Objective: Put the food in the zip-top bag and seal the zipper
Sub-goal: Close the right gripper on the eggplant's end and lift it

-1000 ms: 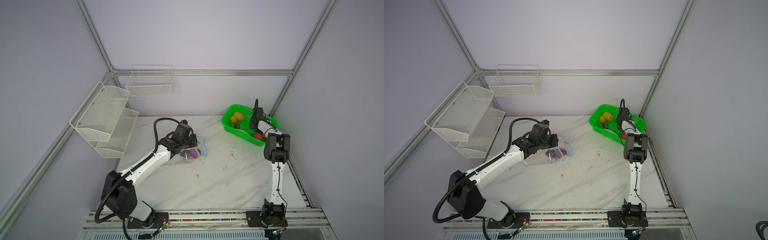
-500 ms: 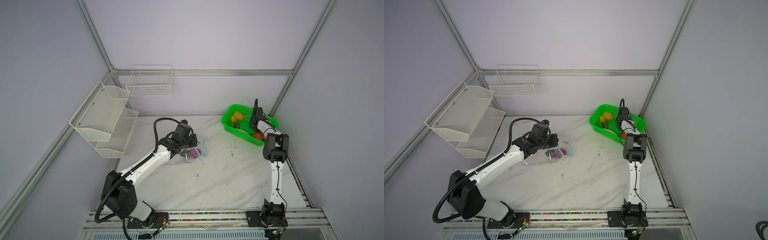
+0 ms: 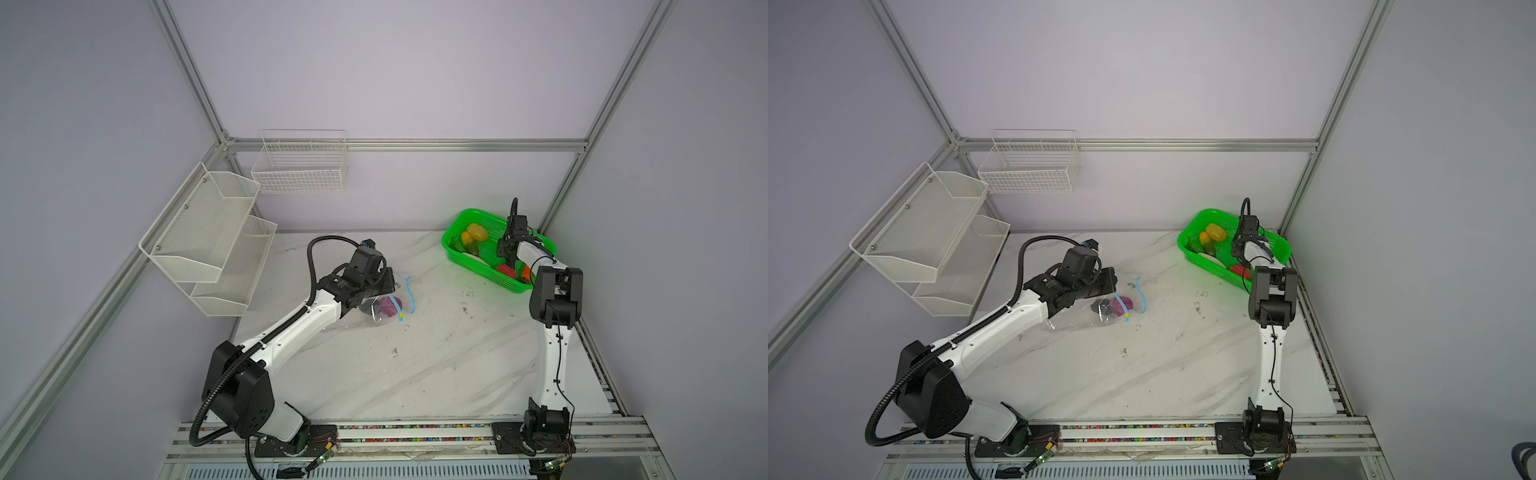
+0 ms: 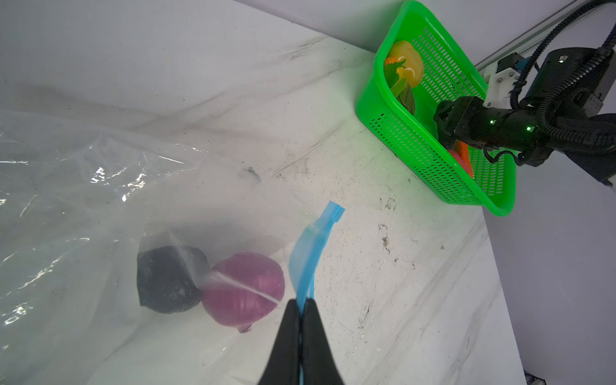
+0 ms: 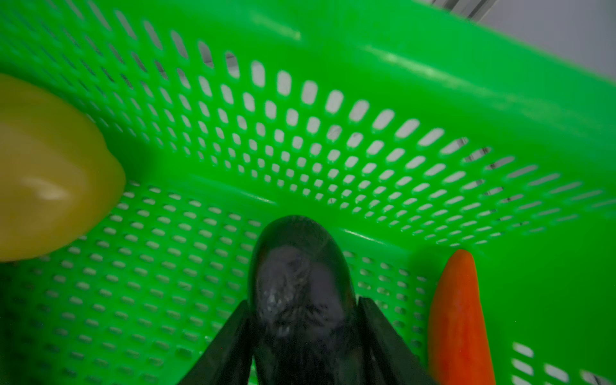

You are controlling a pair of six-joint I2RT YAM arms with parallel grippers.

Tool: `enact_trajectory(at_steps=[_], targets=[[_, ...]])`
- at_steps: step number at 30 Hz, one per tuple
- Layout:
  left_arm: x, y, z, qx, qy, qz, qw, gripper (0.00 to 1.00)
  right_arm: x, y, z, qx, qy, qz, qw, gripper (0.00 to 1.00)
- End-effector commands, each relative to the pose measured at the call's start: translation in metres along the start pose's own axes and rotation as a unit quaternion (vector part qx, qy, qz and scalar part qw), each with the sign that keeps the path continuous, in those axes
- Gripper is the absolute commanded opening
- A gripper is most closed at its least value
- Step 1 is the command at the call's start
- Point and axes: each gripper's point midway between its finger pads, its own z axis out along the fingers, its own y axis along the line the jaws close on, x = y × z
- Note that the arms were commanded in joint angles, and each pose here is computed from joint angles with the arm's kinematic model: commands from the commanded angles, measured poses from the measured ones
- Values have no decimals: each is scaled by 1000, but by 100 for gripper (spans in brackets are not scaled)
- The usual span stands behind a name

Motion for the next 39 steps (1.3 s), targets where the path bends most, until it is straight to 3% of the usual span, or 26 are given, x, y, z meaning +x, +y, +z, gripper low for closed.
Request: enact_trajectory(at_steps=[1,19,32,39], targets=[[-8,-6,-4,19,-17,-7,1000,0,-23,22,-31,-33,-35,13,999,51],[-11,-10,-8,28,-23,-5,999,0,-39,50,-105,-86,-85,34,992,51],[-11,-11,-10,30,-24,-5,999,0,-34,54,-95,-91,-76,44,992,51],[-11,-10,-12,30,-26,-3,999,0,-14,42,-57,-55,-25,11,998,60]])
